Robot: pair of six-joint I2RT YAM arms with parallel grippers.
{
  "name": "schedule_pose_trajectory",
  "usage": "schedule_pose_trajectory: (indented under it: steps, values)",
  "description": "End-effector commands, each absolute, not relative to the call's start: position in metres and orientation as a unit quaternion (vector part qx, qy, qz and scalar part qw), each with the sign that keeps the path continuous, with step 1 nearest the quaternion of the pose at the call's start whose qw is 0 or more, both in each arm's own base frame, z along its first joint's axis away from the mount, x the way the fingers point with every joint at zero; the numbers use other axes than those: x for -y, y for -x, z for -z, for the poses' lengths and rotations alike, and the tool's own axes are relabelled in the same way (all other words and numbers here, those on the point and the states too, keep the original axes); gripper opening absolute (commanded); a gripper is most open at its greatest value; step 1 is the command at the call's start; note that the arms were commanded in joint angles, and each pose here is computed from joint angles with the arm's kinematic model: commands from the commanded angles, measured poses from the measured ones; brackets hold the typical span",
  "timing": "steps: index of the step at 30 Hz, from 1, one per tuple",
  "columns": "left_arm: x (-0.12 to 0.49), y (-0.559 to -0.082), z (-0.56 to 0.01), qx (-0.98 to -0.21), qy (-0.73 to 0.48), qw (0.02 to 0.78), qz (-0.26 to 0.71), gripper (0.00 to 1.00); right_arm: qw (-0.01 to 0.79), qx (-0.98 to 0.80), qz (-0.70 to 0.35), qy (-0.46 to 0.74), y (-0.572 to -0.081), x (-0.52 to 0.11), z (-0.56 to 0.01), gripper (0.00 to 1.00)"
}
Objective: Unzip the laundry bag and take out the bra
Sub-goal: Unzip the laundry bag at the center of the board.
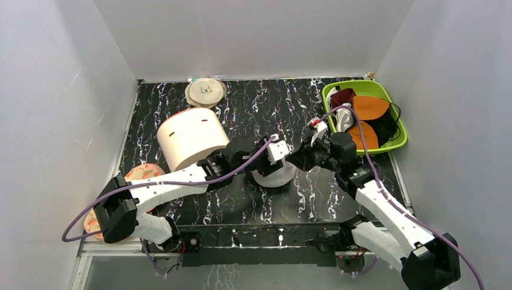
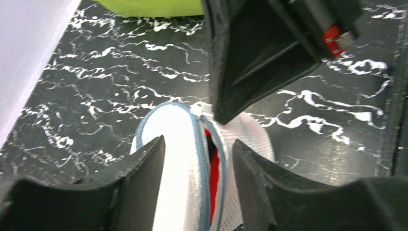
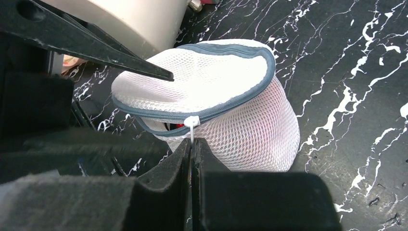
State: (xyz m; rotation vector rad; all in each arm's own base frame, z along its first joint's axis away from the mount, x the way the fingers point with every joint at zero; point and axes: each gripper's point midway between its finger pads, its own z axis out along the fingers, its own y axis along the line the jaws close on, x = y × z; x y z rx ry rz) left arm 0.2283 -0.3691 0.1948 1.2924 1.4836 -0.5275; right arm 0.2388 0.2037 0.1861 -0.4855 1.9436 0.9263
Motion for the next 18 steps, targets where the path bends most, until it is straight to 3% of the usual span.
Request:
schedule_pose_trajectory:
  steps: [1,9,18]
  values:
    - [0.365,-0.244,-0.212,-0.633,-0.505,0.554,0.192,0.46,0.489,-0.746,-0.393,0.222,-0.239,-0.211,-0.217,0.00]
    - [0.374,-0.238,-0.196,-0.637,-0.521,0.528,0.210,0.36,0.479,-0.746,-0.399,0.234,-0.236,-0.216,-0.214,0.00]
    - [0.377,-0.238,-0.187,-0.640,-0.533,0.512,0.208,0.04,0.475,-0.753,-0.394,0.228,-0.235,-0.215,-0.208,0.00]
